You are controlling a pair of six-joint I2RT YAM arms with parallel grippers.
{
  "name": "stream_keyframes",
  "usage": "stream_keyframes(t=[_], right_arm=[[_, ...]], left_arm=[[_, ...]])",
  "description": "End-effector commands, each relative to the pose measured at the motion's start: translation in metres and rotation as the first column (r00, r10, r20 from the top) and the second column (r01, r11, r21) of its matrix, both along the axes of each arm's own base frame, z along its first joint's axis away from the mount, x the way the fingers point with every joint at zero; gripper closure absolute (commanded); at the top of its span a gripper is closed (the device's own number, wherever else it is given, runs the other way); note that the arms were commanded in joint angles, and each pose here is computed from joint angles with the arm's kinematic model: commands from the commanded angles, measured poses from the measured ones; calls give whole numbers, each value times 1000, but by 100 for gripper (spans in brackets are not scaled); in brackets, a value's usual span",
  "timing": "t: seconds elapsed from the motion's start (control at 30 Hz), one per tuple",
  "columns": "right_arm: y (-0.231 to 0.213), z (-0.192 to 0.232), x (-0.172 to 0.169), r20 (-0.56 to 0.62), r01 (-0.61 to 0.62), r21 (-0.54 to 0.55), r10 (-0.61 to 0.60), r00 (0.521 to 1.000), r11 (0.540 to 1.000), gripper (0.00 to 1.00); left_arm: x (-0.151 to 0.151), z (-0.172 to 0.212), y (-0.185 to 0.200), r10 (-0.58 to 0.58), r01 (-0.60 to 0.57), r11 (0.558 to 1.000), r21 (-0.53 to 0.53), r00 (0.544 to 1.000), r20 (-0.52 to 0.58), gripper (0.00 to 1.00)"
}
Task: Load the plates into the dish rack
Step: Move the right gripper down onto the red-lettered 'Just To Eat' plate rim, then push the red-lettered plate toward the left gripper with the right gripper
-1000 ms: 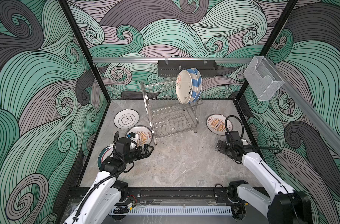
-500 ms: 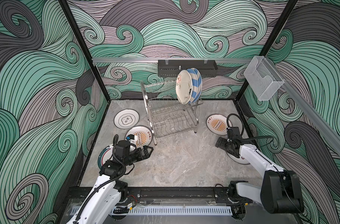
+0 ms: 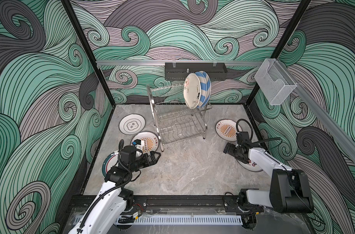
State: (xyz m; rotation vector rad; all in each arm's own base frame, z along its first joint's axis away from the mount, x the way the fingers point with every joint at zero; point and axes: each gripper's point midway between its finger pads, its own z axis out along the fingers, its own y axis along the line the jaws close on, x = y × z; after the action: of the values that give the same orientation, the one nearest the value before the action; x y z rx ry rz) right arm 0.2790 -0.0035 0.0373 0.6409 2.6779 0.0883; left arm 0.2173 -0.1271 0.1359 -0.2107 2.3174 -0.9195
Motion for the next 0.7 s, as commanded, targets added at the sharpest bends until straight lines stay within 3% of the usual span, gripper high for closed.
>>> stream_keyframes(t=[0.0,0.43,0.67], right_arm=[[6,-2,1,-9,-22,35,23,1000,999,0],[55,-8,-12,-47,-122,214,135,990,969,0],[102,0,-26,-1,-237,323,250,968,916,0]], left_arm=[[2,7,-2,-3,4,1000,-24,1000,22,1],[2,5,-4,-16,16,999,-32,1000,8,1],[1,4,-5,-22,22,999,-32,1000,5,2]])
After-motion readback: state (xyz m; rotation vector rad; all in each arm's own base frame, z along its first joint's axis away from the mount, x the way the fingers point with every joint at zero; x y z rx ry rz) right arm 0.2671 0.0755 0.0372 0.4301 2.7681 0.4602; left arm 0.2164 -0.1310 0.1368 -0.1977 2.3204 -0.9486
